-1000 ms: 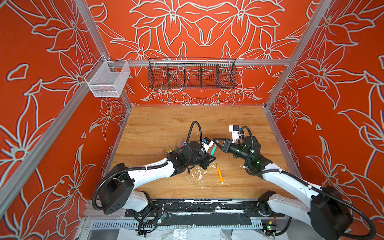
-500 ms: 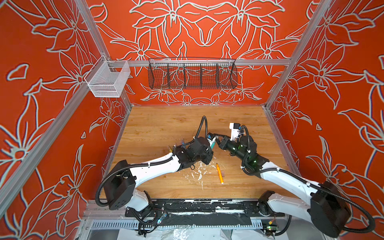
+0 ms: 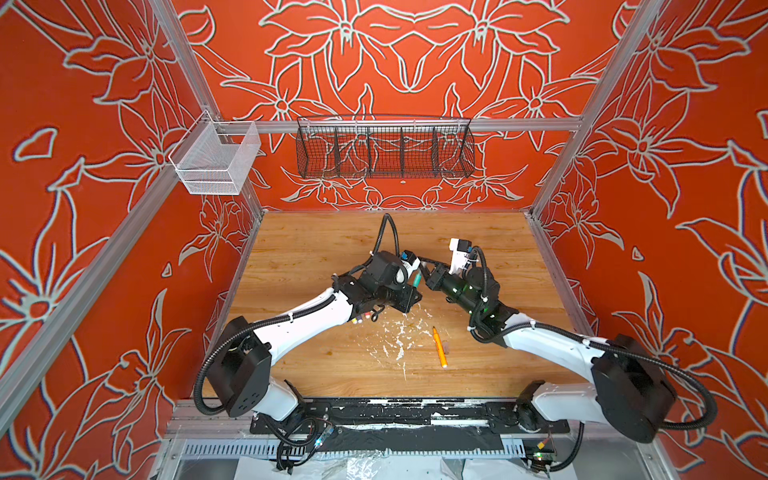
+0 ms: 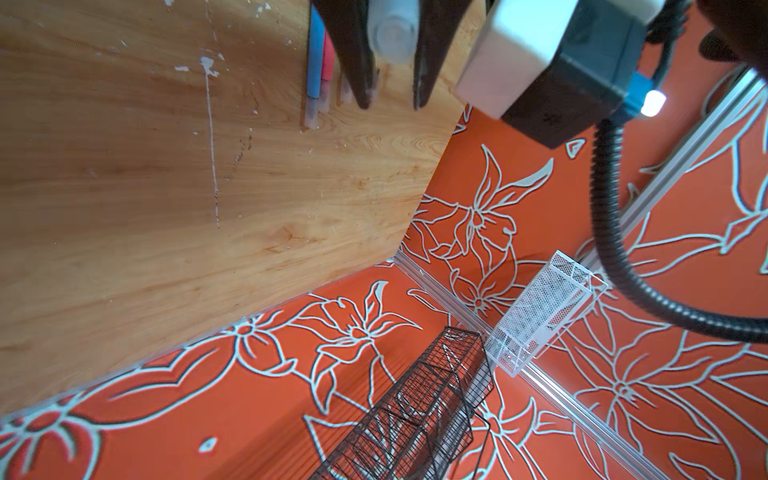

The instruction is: Insert the pens into the pen caps

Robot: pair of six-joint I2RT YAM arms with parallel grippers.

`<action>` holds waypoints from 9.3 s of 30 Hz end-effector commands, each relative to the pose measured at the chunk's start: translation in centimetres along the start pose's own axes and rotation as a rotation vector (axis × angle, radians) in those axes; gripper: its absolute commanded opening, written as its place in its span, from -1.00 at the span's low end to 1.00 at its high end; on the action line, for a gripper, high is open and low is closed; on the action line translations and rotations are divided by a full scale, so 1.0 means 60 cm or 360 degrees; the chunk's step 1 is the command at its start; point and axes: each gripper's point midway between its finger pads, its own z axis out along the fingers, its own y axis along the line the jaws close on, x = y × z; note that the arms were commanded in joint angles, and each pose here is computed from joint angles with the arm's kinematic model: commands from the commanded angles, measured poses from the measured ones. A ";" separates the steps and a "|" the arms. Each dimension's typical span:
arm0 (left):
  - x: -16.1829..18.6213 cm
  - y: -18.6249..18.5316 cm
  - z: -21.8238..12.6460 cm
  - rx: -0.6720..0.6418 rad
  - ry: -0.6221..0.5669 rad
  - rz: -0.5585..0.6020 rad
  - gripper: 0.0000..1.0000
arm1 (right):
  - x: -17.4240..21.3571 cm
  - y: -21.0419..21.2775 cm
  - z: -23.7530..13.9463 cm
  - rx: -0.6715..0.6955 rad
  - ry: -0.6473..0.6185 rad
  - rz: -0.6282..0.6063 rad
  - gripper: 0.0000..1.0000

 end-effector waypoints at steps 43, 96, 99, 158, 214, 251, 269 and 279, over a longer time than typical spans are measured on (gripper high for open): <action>-0.212 0.003 -0.266 -0.0144 -0.1132 0.0007 -1.00 | 0.239 0.147 -0.105 -0.0273 0.0574 -0.0003 -1.00; 0.116 0.201 -0.153 -0.0734 -0.0479 -0.0948 -1.00 | -0.065 0.022 -0.165 0.0778 -0.0671 -0.0077 0.95; 0.171 0.246 -0.174 -0.1024 -0.0406 -0.0981 -1.00 | -0.047 -0.026 -0.155 0.0834 -0.0722 -0.0015 0.95; 0.229 0.306 -0.134 -0.1048 -0.0310 -0.1278 0.04 | -0.057 -0.061 -0.103 0.1003 -0.0517 -0.0503 0.83; 0.304 -0.083 0.185 -0.0891 0.0349 -0.0420 -0.37 | -0.064 -0.335 -0.388 0.1828 -0.0300 -0.0526 0.87; 0.288 -0.018 0.146 -0.0988 0.0366 -0.0381 -1.00 | -0.032 -0.286 -0.362 0.1560 -0.0032 -0.0335 0.70; 0.135 -0.045 0.011 -0.0483 -0.0056 -0.0182 -1.00 | 0.040 -0.115 -0.260 0.0631 0.0266 -0.0066 0.63; 0.082 -0.099 -0.014 -0.0304 -0.0128 -0.0034 -1.00 | 0.031 -0.050 -0.239 0.0283 0.0151 0.0164 0.55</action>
